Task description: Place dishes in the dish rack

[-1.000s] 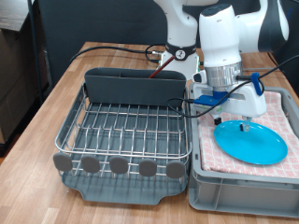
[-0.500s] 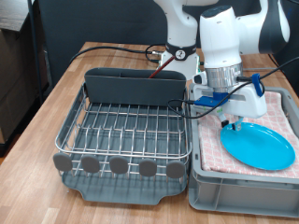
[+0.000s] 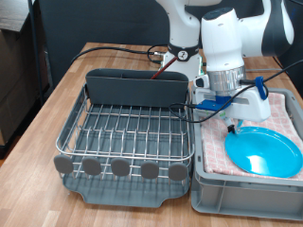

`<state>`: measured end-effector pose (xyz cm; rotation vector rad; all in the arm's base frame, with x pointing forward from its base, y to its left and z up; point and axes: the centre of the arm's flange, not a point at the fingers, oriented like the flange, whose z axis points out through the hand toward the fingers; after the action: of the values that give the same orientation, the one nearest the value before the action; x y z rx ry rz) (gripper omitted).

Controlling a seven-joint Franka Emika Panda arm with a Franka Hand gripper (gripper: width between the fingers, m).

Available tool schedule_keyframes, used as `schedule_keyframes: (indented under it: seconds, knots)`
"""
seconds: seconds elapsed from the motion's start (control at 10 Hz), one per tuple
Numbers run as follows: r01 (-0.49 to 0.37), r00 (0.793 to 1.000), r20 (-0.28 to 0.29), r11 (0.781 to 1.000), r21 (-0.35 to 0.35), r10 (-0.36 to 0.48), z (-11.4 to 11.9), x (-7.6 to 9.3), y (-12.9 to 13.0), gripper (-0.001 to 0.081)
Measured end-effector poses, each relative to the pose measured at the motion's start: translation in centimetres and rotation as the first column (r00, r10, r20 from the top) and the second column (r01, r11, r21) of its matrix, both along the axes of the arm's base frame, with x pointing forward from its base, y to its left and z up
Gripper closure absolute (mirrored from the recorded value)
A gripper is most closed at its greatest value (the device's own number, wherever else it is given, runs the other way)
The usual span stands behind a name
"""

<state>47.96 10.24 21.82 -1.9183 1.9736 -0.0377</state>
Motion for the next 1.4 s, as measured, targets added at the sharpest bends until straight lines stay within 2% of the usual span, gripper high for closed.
schedule_keyframes:
  seconds: [0.2,0.4,0.7,1.0,1.4]
  knots:
    - [-0.016,1.0,-0.002,1.0,-0.018,0.016,0.2,0.4,-0.2,0.0779]
    - [-0.027,0.999,-0.033,0.999,-0.046,0.026,0.7,0.9,-0.3,0.0779]
    - [-0.046,0.997,-0.059,0.996,-0.08,0.041,2.6,1.5,-0.4,0.0784]
    - [-0.109,0.992,-0.073,0.985,-0.135,0.1,4.7,1.9,-0.5,0.0789]
    - [-0.147,0.982,-0.149,0.971,-0.19,0.119,7.3,2.1,-0.2,0.0789]
